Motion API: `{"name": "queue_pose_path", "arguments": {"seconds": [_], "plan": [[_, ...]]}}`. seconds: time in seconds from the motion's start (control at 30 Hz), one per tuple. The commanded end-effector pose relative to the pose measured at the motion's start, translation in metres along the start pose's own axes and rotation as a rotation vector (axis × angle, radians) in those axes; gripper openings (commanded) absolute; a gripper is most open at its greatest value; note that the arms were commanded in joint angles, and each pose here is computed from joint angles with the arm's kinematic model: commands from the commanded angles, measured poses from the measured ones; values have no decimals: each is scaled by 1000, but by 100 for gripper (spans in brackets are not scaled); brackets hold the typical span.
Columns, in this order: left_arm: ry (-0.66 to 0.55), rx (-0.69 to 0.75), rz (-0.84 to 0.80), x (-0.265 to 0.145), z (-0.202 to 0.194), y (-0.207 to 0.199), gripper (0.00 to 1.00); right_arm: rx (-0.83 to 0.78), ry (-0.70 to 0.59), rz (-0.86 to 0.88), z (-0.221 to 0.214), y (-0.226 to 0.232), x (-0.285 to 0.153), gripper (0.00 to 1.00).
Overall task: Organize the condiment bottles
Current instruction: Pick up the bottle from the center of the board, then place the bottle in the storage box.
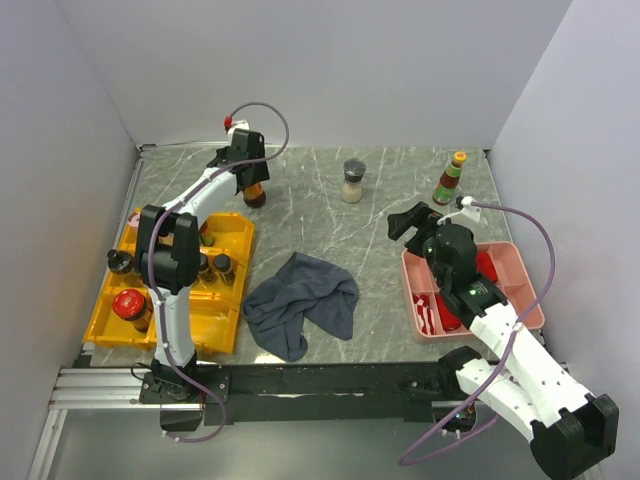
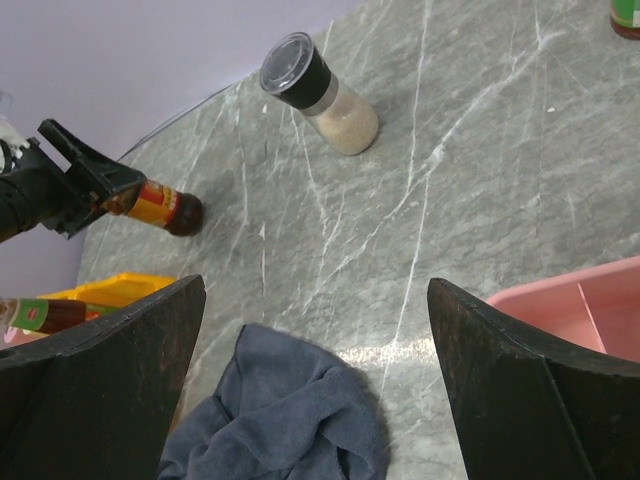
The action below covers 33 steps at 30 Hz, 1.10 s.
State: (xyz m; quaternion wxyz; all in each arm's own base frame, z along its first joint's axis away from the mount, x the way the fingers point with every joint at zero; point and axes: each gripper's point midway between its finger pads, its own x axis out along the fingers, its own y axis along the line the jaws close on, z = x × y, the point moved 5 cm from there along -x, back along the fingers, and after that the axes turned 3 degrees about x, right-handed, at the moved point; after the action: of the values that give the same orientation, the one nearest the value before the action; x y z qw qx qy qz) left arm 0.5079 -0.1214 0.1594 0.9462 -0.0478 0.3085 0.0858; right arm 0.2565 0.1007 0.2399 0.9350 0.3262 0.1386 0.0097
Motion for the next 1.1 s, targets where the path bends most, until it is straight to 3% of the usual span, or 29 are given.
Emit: {"name": "queue_pose_path", "arguments": {"seconds": [0.0,0.67,0.83,1.07], "plan": [[-247,-176,20,-63,94,1,1,-6,-19,31,4,6,3,100],[-464,-472,366,-208,145,90,1,-1,-20,45,5,7,-1,100],[-507,-529,445,-243,142,116,1,4,-33,52,8,7,-4,100],[-444,-569,550,-254,113,168,1,0,-23,54,7,8,-4,100]]}}
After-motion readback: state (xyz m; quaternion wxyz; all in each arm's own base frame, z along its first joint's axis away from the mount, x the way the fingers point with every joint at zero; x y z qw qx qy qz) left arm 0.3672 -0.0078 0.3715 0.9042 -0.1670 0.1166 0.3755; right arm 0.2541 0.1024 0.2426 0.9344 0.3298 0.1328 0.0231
